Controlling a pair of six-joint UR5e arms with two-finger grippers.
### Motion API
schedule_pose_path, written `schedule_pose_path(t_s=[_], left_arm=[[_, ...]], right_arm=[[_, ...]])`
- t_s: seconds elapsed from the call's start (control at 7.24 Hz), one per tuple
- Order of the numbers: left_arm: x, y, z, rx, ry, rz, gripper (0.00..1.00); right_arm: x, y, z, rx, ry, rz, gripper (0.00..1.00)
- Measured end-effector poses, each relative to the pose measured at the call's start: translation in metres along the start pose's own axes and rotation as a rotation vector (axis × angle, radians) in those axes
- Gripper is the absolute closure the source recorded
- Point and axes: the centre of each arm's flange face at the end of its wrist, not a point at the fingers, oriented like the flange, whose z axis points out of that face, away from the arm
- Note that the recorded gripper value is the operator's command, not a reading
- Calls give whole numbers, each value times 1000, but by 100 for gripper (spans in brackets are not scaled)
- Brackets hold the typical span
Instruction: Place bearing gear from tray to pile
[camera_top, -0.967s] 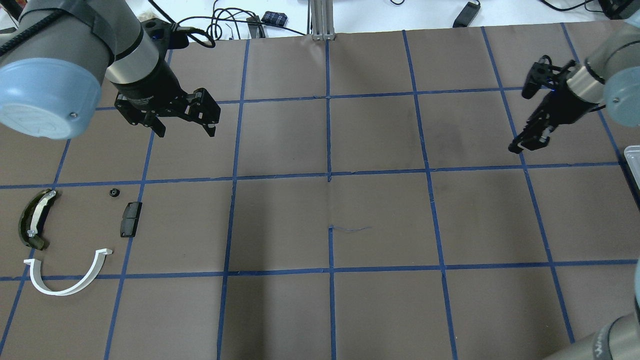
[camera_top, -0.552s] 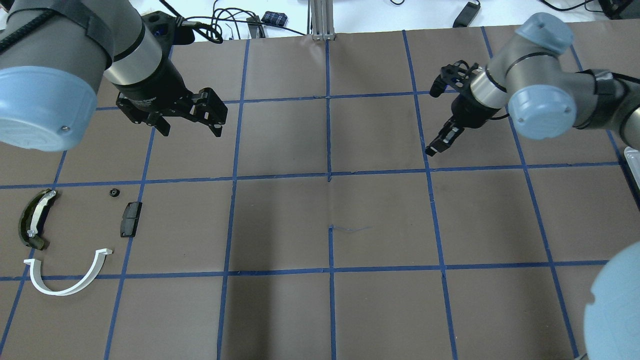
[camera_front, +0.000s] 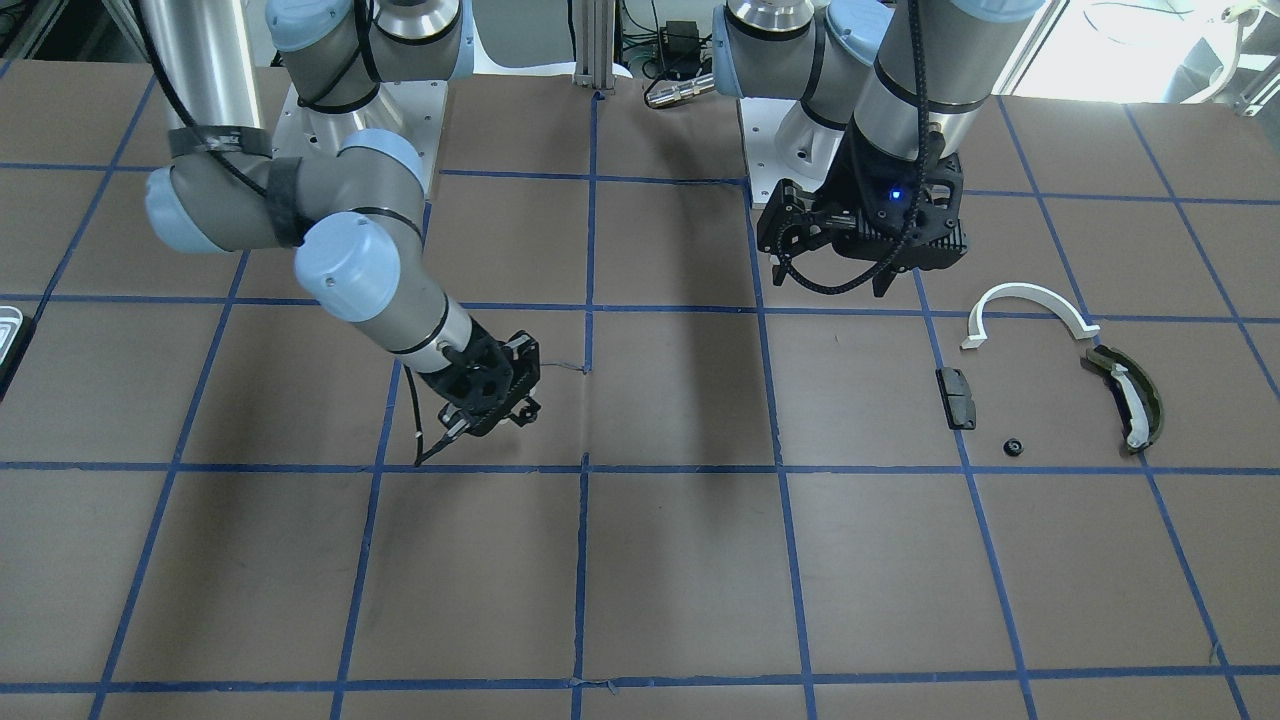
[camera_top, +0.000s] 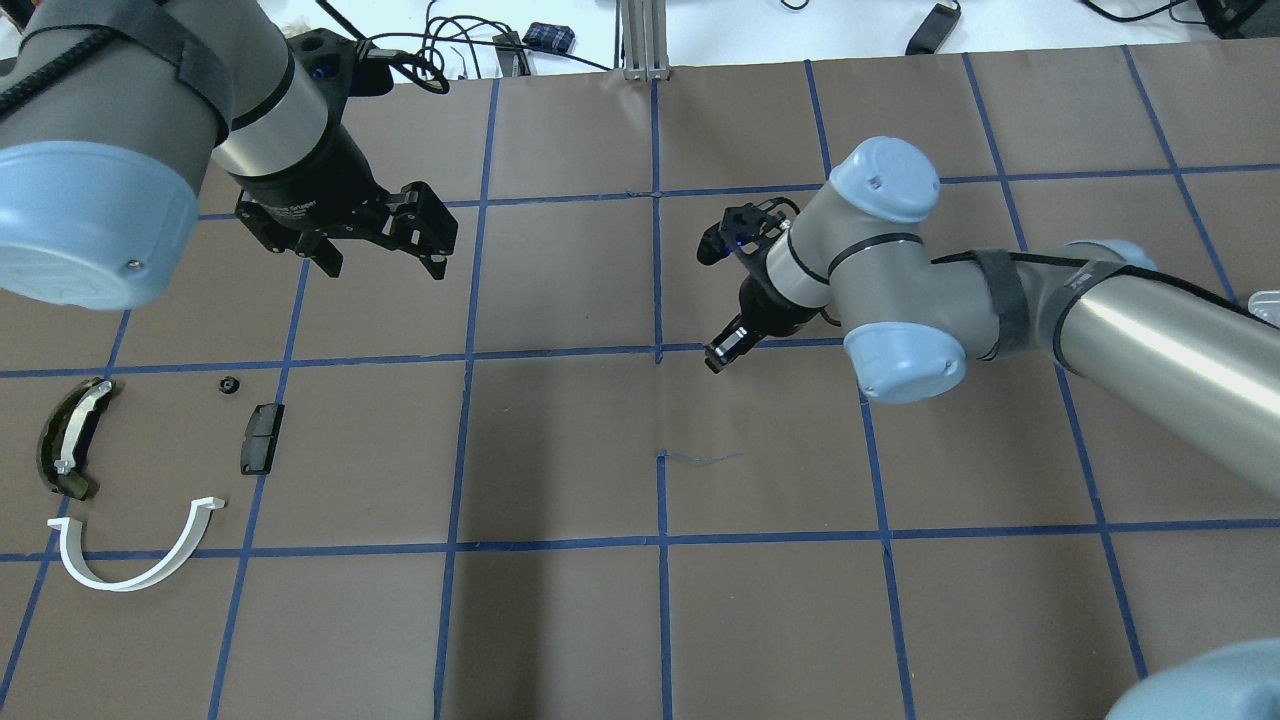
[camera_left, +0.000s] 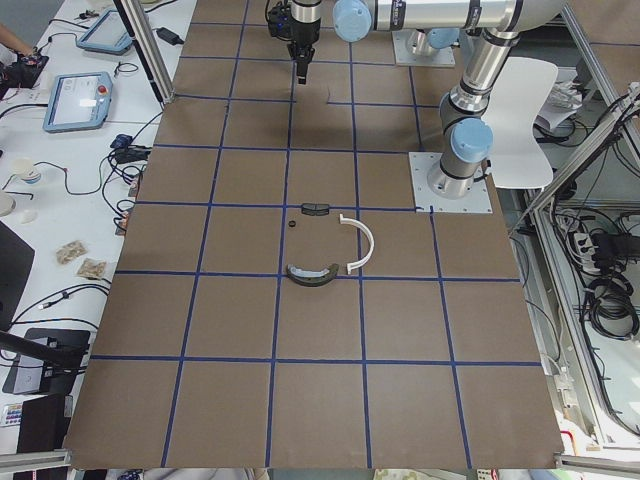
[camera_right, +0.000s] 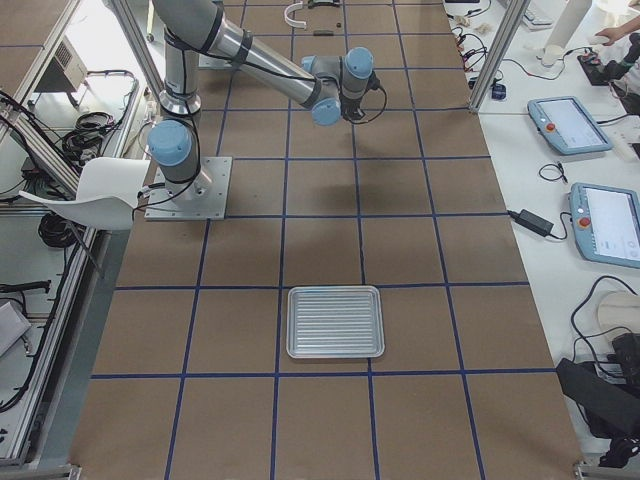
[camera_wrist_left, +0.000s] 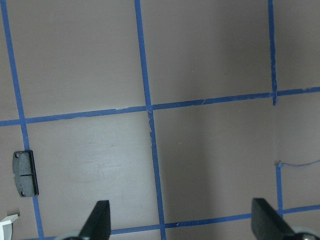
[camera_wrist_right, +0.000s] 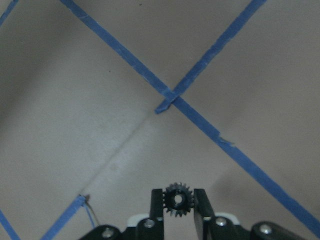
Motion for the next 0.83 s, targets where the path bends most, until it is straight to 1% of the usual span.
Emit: schedule_pose_path(t_s=[0.28,0.41,0.55,0.69,0.83], left_arm=[[0,0,2,-4,-3,0,0],[-1,0,2,-5,-4,0,0],[-1,0,2,-5,-5,0,0],[-1,0,2,-5,-5,0,0],[0,-1,5,-9,-4,0,0]], right_arm=[[-61,-12,23,22,6,16,100],[-76,-13,34,22,7,8,98],[-81,-11,46,17,8,5,90],[-80,-10,57,15,9,5,32],[-78,-10,62,16,10,5,1]])
